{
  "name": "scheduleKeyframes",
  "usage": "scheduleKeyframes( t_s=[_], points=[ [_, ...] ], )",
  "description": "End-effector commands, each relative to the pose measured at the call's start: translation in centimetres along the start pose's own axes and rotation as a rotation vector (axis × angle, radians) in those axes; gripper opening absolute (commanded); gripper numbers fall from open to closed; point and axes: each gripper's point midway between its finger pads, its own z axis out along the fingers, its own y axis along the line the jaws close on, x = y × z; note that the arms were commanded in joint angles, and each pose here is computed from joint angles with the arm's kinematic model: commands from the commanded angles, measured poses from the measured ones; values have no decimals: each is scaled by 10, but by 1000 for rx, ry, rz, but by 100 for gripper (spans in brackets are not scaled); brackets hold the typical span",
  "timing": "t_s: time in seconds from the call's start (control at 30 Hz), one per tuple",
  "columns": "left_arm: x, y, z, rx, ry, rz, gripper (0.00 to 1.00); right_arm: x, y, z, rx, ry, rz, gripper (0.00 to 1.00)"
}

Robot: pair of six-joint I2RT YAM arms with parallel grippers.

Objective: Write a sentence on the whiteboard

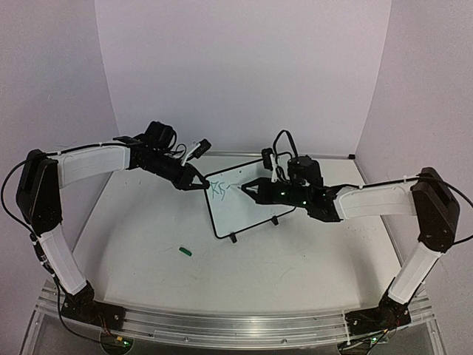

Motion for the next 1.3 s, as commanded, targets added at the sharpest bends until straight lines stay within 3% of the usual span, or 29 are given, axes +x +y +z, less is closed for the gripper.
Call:
scheduleKeyframes(
  t_s=[0.0,0.8,1.27],
  points=[
    [11,-1,3,-34,62,28,0,-35,-8,-15,58,-110,0,0],
    [11,-1,4,-34,65,30,0,-30,5,3,-46,-68,-8,0],
    [12,-1,5,-33,68,29,0,-3,-6,7,-44,-1,17,0]
  ],
)
